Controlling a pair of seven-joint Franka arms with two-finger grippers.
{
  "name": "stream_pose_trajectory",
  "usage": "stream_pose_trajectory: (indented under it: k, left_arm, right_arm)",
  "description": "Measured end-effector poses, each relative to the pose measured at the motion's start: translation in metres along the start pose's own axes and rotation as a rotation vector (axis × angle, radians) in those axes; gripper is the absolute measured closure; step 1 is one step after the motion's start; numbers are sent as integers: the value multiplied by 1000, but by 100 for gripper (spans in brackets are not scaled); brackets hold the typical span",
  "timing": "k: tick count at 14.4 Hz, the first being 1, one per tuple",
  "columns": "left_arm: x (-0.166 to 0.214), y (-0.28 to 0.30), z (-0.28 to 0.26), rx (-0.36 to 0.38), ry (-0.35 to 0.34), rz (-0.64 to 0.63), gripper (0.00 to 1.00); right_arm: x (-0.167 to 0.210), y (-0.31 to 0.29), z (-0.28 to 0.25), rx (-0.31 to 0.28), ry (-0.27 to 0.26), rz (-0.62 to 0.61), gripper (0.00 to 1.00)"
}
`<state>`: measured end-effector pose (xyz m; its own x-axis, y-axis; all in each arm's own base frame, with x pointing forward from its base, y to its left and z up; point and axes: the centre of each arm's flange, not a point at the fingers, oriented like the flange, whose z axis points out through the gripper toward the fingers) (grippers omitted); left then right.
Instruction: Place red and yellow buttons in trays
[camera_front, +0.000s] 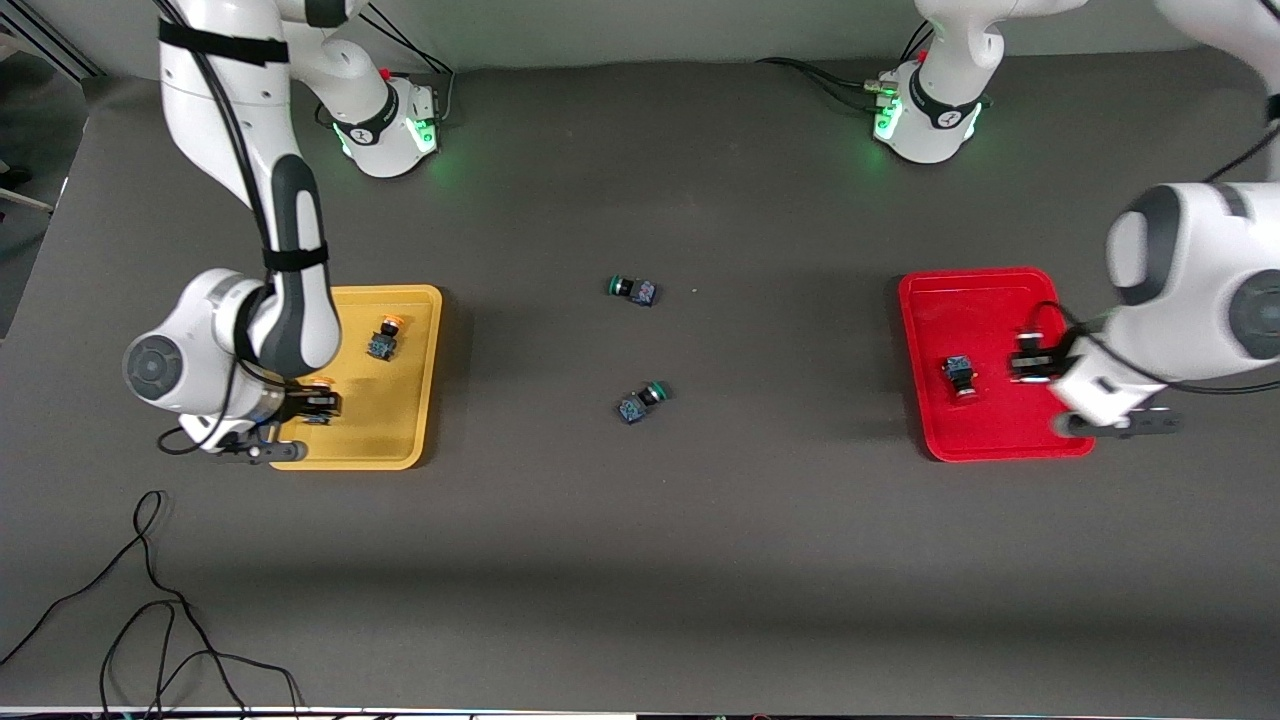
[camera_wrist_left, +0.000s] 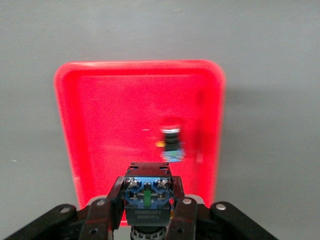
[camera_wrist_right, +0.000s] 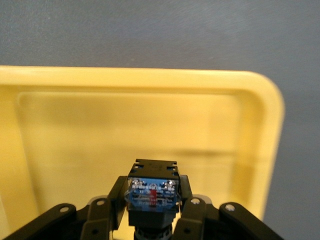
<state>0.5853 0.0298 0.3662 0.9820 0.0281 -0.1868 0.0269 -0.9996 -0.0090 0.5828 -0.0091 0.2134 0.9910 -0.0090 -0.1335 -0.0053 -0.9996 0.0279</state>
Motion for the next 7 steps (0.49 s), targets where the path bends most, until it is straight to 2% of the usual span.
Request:
stream_pose_trajectory:
  k: [2,3,7]
  left_arm:
    - [-7,-33,42,-9,35,28,59]
    - [-12,-40,68,-11,56,34,59]
    - [-30,-58,154,-23,84,37,59]
  right_arm:
    - [2,-4,11,-12,-1,-1,54]
    - [2,-4,12,-14,-1,0,49]
    - [6,-4,3,-6,16,2,10]
